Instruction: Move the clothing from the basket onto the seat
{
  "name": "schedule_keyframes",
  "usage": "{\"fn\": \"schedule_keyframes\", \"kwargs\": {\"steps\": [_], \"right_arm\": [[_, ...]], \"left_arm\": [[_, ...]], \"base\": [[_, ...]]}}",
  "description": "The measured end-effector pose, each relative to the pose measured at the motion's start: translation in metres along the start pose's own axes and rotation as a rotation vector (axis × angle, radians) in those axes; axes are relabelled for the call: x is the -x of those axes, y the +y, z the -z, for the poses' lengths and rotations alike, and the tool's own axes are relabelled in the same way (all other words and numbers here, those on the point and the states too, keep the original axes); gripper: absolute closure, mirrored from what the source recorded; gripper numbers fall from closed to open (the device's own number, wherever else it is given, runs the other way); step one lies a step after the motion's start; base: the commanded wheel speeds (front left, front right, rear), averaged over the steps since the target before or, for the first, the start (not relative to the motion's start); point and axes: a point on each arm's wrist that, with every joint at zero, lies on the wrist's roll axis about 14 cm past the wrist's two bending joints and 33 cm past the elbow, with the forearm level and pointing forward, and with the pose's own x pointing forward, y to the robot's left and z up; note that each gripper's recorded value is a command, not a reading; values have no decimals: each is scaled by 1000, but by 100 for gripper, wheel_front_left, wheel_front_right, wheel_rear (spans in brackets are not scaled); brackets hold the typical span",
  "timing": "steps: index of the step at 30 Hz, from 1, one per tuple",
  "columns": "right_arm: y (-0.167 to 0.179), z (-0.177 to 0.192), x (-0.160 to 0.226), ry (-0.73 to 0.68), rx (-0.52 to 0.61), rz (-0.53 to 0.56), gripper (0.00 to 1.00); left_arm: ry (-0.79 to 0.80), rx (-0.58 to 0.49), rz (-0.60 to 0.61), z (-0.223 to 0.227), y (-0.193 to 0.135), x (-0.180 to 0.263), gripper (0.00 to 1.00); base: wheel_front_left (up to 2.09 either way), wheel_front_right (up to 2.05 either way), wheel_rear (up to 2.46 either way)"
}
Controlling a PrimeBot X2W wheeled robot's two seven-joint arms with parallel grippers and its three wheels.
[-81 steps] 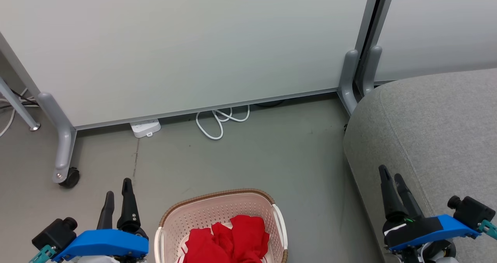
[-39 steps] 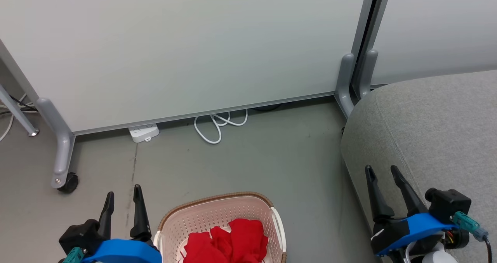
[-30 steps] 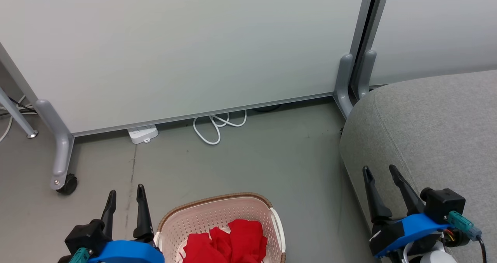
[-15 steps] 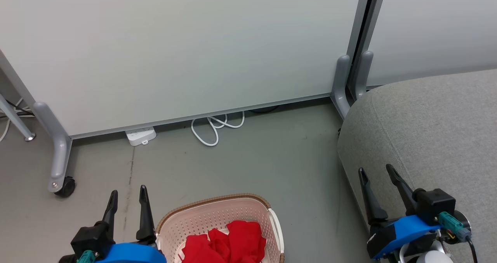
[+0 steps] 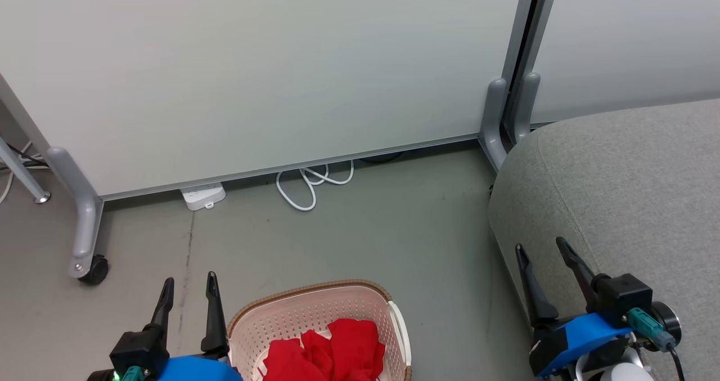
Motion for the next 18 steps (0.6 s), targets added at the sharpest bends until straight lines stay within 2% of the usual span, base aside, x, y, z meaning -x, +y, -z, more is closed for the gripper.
{"fn": "schedule_keyframes", "kwargs": {"steps": [9,18], "right_arm": [[-2,1,1,1,-4,5,0],[-3,0,-13,-7,-1,2,0]], "left_arm": [[39,6,12,12,-4,0,0],[264,-11,48,65,-15,-24,0]], "base": [[0,0,0],[0,0,0]]}}
